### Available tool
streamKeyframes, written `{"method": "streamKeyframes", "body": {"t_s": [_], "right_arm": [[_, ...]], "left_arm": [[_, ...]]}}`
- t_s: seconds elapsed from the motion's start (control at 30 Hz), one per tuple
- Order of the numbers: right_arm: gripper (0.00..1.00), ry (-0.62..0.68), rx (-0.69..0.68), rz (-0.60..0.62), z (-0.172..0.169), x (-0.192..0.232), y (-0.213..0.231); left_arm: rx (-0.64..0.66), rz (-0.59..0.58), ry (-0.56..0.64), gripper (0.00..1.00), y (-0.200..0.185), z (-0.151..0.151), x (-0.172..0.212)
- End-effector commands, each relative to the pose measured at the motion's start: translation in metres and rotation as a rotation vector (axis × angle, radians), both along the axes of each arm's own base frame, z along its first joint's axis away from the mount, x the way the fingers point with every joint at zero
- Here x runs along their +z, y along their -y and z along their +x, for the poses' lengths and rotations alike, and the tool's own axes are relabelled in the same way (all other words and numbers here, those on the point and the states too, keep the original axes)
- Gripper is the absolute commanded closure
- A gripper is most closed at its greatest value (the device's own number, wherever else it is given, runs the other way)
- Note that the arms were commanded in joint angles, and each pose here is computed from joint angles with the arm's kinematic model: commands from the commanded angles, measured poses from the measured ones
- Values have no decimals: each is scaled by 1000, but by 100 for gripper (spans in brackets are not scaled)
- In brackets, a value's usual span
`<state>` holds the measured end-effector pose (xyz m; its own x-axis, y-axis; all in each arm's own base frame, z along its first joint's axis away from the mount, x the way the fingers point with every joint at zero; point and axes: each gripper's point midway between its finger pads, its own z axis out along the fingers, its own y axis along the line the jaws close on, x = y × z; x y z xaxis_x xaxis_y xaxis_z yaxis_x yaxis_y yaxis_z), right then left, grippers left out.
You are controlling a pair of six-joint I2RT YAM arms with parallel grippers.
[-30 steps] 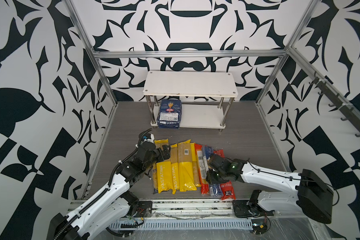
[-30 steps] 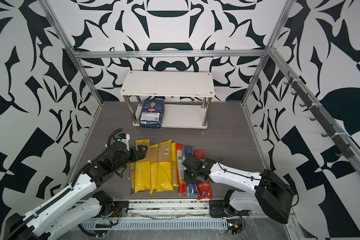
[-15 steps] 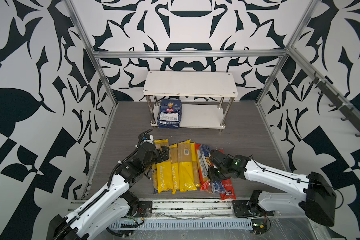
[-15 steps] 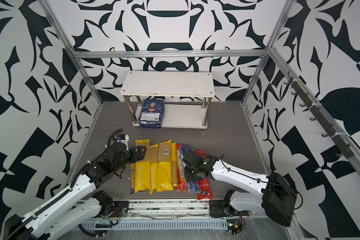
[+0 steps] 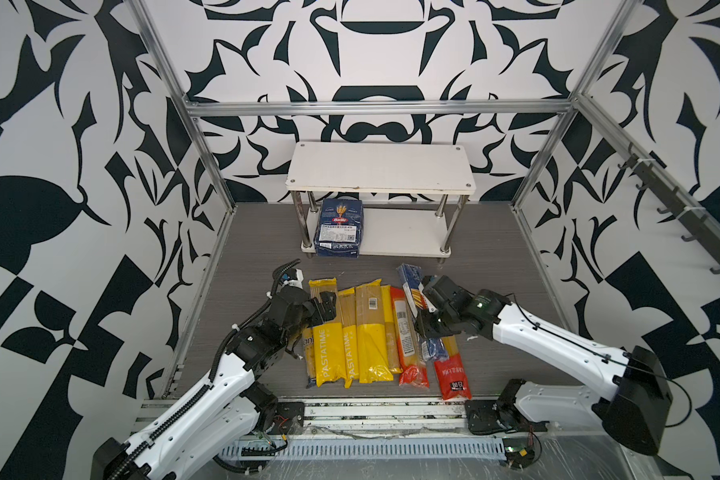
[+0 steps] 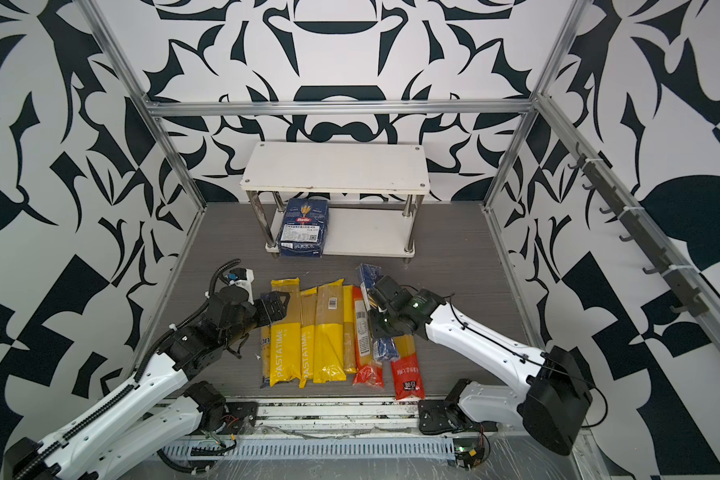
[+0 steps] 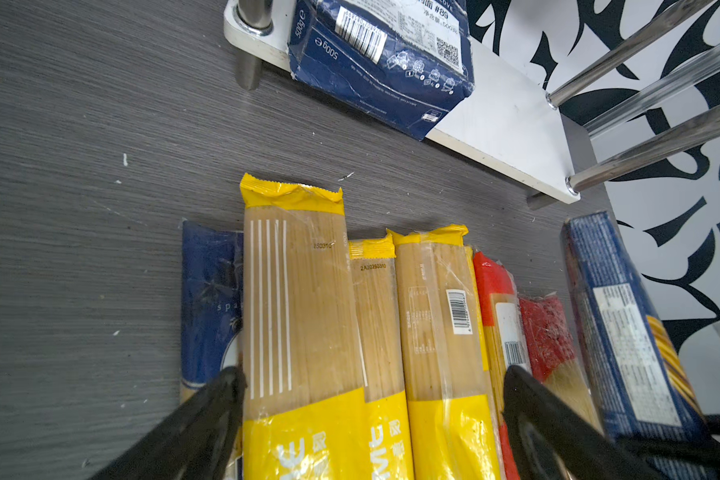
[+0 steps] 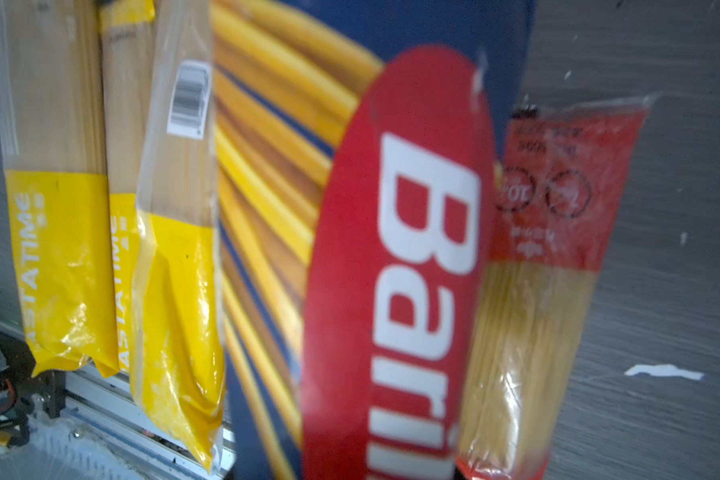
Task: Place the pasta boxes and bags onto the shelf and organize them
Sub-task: 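Grasp the blue Barilla spaghetti pack with the right gripper, then carry the spaghetti pack to the lower shelf beside the box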
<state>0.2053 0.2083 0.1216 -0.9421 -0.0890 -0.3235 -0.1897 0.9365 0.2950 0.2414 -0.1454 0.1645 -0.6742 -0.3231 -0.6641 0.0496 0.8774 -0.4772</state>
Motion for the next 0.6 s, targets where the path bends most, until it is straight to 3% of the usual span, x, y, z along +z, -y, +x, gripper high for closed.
{"method": "streamKeyframes", "body": {"t_s": [0.0, 0.33, 0.57], "right_arm": [[67, 197, 38, 99, 52, 56, -25], [67, 281, 16, 144, 160, 89, -56], [67, 283, -28, 153, 232, 87, -73]], "left_arm": [[10, 31, -7, 1, -6, -2, -3], [42, 47, 4, 1, -20, -11, 1], [58, 51, 16, 1, -27, -15, 6]]}}
